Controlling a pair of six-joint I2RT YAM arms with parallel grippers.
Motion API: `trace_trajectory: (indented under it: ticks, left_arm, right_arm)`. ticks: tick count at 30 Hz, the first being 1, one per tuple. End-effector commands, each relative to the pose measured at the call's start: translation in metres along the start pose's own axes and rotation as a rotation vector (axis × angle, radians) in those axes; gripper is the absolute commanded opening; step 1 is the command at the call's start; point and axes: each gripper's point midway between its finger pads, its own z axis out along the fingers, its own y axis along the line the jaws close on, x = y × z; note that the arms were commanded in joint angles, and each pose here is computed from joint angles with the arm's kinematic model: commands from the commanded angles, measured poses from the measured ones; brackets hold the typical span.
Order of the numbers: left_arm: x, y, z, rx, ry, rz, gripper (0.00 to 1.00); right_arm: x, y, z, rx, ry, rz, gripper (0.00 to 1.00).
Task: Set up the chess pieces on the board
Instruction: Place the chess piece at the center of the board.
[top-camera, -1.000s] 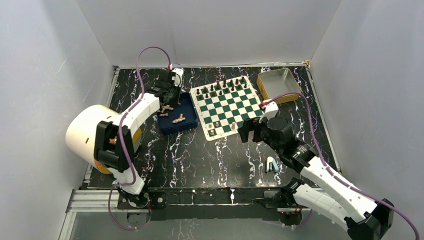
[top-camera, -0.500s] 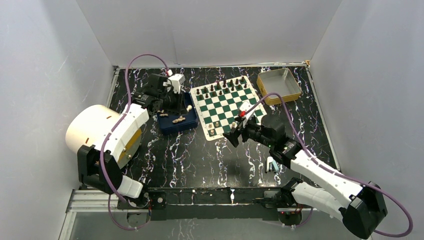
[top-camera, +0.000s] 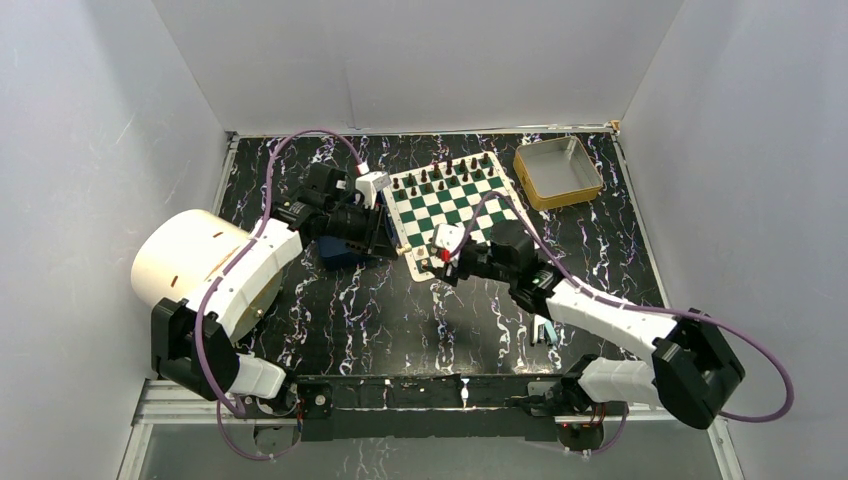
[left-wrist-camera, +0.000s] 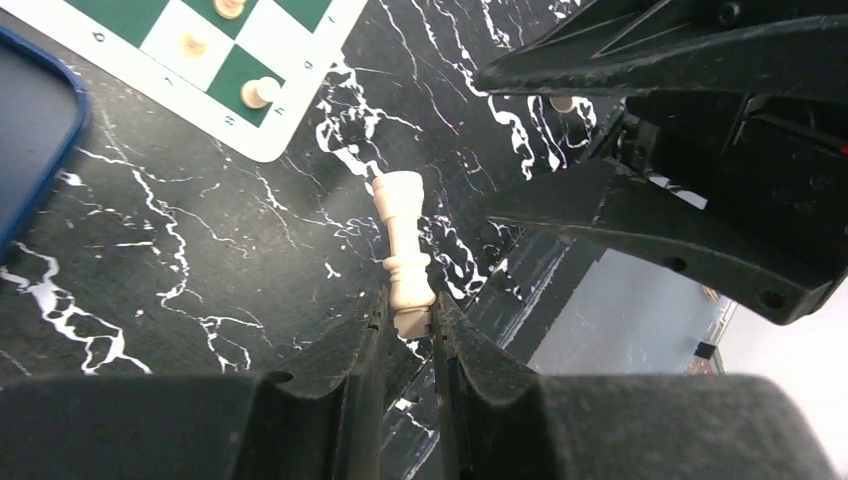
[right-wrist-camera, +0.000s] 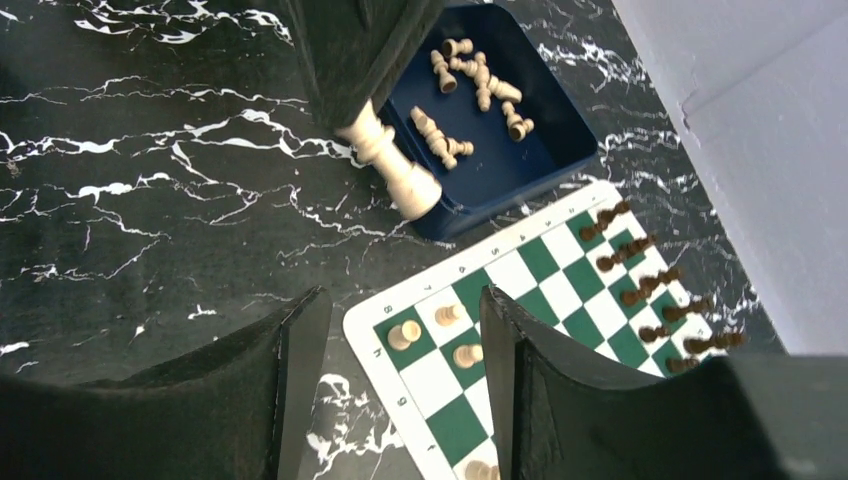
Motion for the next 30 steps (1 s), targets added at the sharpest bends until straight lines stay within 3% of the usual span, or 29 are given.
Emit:
trace_trajectory:
  ticks: [1,13,18,22,30]
  left_arm:
    - [0.013,-0.020,-0.006,0.073,0.032,-0.003,0.00]
    - [0.018,-0.026,-0.005,0.091,0.059,-0.014,0.00]
    - [0.014,-0.025,-0.005,0.075,0.035,-0.005,0.00]
    - [0.006,-0.018,-0.003,0.032,-0.021,0.021,0.00]
    - [0.002,0.001,0.004,-0.112,-0.093,0.083,0.00]
  right_arm:
    - [-0.052,-0.014,0.018,0.010,-0.133,-0.158,0.63]
    - [-0.044,0.013,0.051,-0.058,-0.098,-0.258,0.47]
    - [-0.041,0.014,0.058,-0.030,-0.088,-0.153,0.30]
    - [-0.036,0.018,0.058,-0.004,-0.109,-0.046,0.23]
    - [-0.031,0.031,0.055,-0.006,-0.153,0.112,0.19]
